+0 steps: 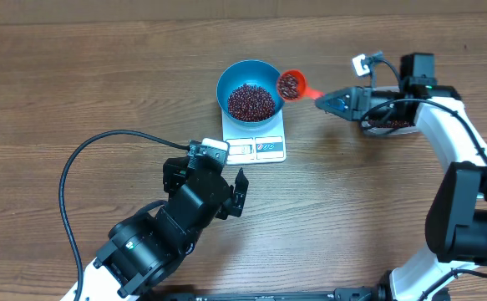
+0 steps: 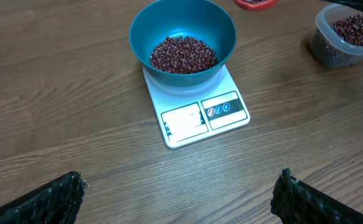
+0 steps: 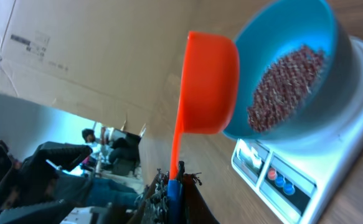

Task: Scoop item into bowl and weigh 150g on scale
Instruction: 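Lift the filled cup and carry it left over the blue bowl, then tilt the red cup to pour beans into the blue bowl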

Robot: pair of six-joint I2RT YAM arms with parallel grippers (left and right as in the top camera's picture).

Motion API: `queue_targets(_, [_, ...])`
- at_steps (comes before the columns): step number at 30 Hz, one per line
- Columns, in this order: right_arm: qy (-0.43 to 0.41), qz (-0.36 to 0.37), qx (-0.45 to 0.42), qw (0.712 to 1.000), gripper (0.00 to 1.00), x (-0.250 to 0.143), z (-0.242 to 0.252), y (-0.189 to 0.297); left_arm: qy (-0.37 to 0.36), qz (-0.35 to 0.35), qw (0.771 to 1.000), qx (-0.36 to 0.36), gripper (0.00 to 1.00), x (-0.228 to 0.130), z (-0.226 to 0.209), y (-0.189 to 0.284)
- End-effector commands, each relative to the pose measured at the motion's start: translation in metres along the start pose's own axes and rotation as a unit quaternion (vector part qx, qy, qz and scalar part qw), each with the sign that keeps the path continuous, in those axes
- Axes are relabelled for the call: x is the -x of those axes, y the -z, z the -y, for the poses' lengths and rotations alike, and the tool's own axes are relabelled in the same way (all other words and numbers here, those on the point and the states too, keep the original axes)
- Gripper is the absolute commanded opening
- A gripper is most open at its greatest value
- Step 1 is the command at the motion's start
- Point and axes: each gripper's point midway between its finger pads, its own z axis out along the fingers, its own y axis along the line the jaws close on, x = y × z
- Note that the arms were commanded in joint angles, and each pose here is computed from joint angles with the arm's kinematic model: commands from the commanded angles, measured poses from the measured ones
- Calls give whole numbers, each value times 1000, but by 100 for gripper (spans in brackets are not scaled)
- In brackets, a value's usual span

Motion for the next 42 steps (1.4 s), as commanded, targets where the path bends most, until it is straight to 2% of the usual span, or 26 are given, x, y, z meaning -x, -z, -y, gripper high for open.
queue_targets(1, [-41, -7, 8, 999, 4, 2, -4, -12, 7, -3, 1000, 1, 100, -3, -1, -2])
queue_targets(8, [-20, -2, -45, 999, 4, 14, 8, -33, 7, -3, 1000, 1, 100, -3, -1, -2])
queue_targets(12, [3, -1, -108, 994, 4, 14, 27, -40, 8, -2, 1000, 1, 99, -2, -1, -2])
queue_targets(19, [157, -26, -123, 980, 4, 13, 27, -55, 8, -2, 1000, 1, 100, -2, -1, -2])
queue_targets(25, [300, -50, -123, 945, 4, 10, 27, -62, 8, -2, 1000, 3, 100, -2, -1, -2])
queue_targets(33, [391, -77, -205, 894, 4, 18, 55, -52, 8, -1, 1000, 3, 100, -2, -1, -2])
queue_targets(38, [472, -99, -210, 850, 4, 19, 60, -49, 8, -1, 1000, 2, 100, -2, -1, -2])
queue_targets(42, [509, -106, -206, 829, 4, 21, 58, -50, 8, -1, 1000, 2, 100, -2, -1, -2])
